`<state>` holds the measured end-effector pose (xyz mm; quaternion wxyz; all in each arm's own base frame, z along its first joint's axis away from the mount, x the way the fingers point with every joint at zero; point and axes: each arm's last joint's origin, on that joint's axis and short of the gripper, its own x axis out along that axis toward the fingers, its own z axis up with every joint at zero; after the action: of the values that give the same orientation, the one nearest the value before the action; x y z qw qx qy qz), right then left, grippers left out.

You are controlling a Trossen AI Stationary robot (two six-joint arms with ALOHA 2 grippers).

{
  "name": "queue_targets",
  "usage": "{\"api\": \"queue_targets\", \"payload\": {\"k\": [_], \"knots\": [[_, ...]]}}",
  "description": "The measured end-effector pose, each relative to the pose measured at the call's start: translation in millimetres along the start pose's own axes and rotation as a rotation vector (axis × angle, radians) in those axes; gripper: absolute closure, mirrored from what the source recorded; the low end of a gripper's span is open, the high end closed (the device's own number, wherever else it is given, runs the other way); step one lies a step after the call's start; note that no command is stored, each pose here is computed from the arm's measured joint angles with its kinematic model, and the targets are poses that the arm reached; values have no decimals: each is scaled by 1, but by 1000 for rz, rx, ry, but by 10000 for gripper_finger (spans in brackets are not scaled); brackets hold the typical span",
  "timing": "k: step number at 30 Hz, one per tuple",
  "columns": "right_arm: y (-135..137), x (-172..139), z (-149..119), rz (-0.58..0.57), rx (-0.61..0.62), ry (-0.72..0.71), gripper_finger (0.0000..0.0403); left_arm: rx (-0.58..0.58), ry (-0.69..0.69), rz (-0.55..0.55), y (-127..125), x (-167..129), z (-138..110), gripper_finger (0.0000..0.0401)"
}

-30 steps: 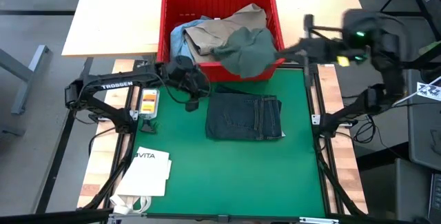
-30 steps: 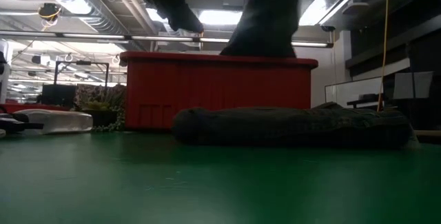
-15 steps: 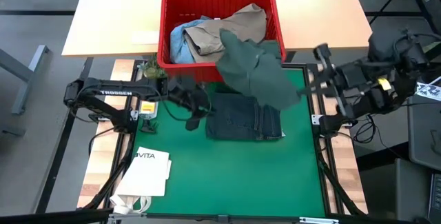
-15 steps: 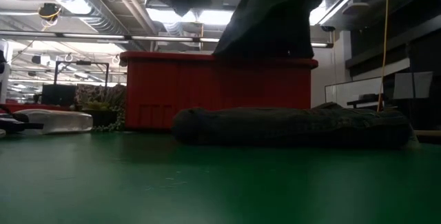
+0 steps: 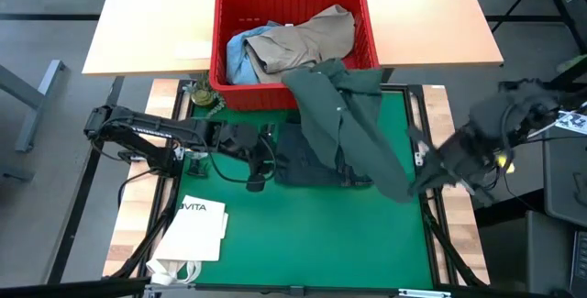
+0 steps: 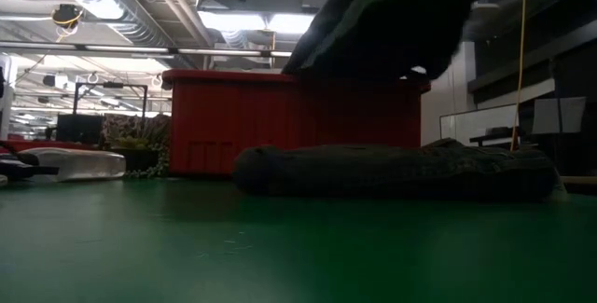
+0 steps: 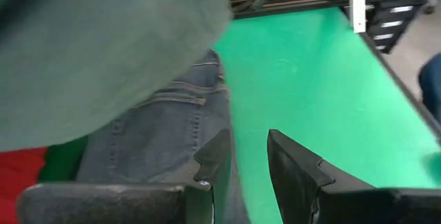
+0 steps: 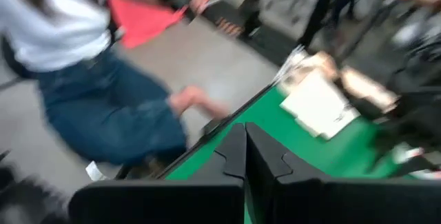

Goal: Fold Laundry from Bin
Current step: Fold the green shirt

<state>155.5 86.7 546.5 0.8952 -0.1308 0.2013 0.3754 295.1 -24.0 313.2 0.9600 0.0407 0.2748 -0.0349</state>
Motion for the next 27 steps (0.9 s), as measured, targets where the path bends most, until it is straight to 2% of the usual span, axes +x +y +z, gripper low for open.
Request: {"api": "queue_targets", "payload": {"k": [5, 10, 27], "knots": [[15, 23, -2, 89, -3, 113, 402, 9, -13, 29, -4, 0, 2, 309], [34, 41, 1, 118, 7, 163, 402, 8, -14, 31, -3, 0, 2, 309], [136, 84, 10, 111, 44, 210, 402, 3, -108, 36, -3, -1, 11, 309]]}}
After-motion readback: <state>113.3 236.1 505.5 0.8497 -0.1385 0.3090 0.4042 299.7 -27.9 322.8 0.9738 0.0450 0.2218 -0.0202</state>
